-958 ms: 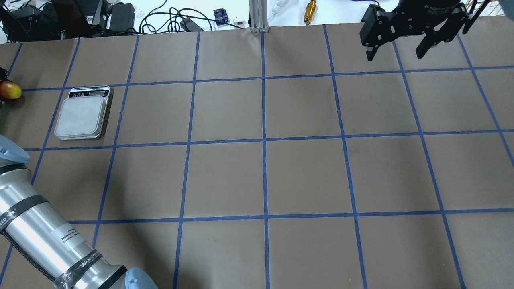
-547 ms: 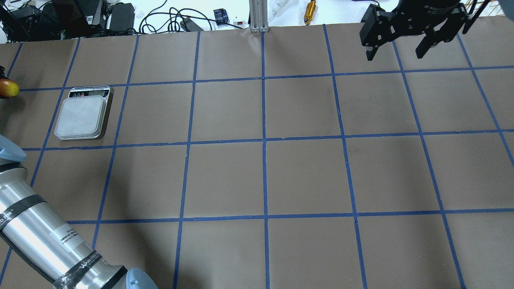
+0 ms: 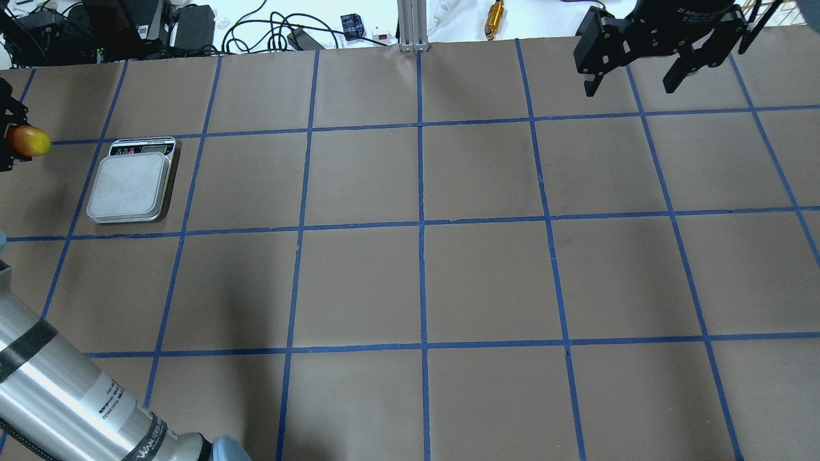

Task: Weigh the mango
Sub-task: 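Carry the mango with the left gripper over the silver scale, then lower the mango onto the scale and open the left gripper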

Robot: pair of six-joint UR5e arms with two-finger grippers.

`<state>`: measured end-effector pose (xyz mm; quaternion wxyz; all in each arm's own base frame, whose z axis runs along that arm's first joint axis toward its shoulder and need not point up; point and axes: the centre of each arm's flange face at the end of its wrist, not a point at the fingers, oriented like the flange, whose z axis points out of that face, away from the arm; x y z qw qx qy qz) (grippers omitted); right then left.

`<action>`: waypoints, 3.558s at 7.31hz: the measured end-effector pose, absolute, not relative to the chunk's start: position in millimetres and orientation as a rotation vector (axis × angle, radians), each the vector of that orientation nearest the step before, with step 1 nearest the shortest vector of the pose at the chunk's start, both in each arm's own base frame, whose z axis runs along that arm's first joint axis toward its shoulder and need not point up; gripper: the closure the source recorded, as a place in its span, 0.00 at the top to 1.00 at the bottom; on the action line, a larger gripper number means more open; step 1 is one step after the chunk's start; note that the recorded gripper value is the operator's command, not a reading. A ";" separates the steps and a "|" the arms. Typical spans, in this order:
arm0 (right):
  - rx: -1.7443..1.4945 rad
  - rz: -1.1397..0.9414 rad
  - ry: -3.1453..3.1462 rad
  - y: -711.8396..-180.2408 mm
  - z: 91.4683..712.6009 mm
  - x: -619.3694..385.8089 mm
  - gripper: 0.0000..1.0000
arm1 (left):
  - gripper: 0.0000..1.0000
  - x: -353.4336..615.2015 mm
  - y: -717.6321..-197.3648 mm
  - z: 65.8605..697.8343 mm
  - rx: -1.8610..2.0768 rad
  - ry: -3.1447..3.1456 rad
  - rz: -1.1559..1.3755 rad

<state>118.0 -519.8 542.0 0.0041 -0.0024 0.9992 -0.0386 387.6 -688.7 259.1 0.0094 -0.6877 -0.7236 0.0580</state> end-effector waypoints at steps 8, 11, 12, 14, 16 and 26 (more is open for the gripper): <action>-0.007 -0.121 3.132 -519.9 542.0 117.8 1.00 | 0.14 233.8 -647.4 226.2 -2.082 -2.351 0.168; -0.007 -0.120 3.132 -520.2 541.6 117.6 1.00 | 0.19 234.2 -648.9 215.2 -2.088 -2.347 0.170; -0.007 -0.121 3.132 -520.0 541.8 117.7 1.00 | 0.25 234.3 -649.2 213.9 -2.088 -2.348 0.171; -0.007 -0.121 3.132 -519.8 542.0 117.8 1.00 | 0.84 234.4 -649.7 209.9 -2.085 -2.346 0.173; -0.007 -0.121 3.132 -519.9 541.8 117.9 1.00 | 1.00 234.6 -650.8 202.4 -2.075 -2.339 0.173; -0.007 -0.121 3.132 -519.9 541.9 117.9 1.00 | 1.00 204.3 -588.5 367.2 -1.923 -2.405 0.123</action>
